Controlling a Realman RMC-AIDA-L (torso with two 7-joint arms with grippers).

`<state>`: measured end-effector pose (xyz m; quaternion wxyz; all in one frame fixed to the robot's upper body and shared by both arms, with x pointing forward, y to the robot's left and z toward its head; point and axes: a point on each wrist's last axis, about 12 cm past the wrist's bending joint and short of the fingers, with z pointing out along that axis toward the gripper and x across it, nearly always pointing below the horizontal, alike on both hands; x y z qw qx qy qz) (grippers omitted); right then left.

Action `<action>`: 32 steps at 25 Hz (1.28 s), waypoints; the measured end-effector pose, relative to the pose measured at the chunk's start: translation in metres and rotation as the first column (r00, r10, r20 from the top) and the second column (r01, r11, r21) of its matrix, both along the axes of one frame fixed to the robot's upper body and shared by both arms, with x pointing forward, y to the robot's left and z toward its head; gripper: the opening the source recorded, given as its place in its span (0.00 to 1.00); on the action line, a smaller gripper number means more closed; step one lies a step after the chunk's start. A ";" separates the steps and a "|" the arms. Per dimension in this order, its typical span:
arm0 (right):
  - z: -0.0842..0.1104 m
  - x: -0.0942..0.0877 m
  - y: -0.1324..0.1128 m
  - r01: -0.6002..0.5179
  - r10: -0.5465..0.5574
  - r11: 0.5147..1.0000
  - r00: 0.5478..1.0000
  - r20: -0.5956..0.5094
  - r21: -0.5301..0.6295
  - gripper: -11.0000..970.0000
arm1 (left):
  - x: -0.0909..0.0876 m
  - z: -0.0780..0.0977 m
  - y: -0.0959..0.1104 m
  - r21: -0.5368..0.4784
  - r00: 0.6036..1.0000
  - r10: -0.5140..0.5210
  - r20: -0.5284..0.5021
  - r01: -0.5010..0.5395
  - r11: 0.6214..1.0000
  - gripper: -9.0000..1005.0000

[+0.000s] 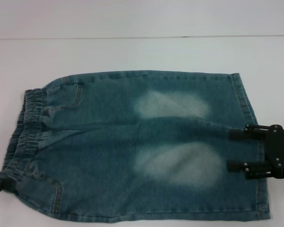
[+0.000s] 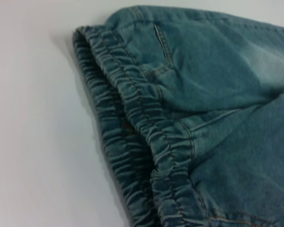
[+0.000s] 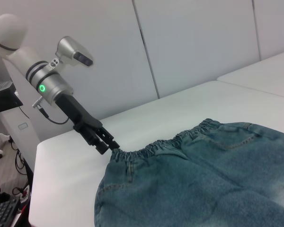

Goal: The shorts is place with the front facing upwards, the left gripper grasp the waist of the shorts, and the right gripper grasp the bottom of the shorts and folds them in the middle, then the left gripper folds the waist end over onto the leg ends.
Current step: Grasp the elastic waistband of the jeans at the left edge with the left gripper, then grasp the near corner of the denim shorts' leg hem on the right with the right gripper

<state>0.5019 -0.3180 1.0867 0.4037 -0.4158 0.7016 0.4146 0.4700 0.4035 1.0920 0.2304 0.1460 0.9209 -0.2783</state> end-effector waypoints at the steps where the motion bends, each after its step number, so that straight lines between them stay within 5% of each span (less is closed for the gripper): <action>1: 0.000 0.000 0.000 0.000 0.000 1.000 1.000 0.000 0.000 0.91 | 0.001 -0.001 -0.002 0.004 1.000 -0.004 -0.005 0.004 1.000 0.86; 16: 0.001 0.001 0.000 0.003 -0.003 1.000 1.000 0.003 0.000 0.91 | 0.009 -0.002 -0.017 0.024 0.996 -0.086 -0.025 0.086 0.996 0.83; 21: 0.000 0.001 0.000 0.003 -0.003 1.000 1.000 0.003 0.000 0.91 | 0.009 -0.003 -0.020 0.027 0.994 -0.105 -0.012 0.106 0.994 0.63; 32: 0.006 0.005 -0.004 0.034 -0.034 0.999 0.999 -0.033 0.013 0.91 | 0.013 -0.002 -0.024 0.029 0.992 -0.128 0.009 0.128 0.991 0.42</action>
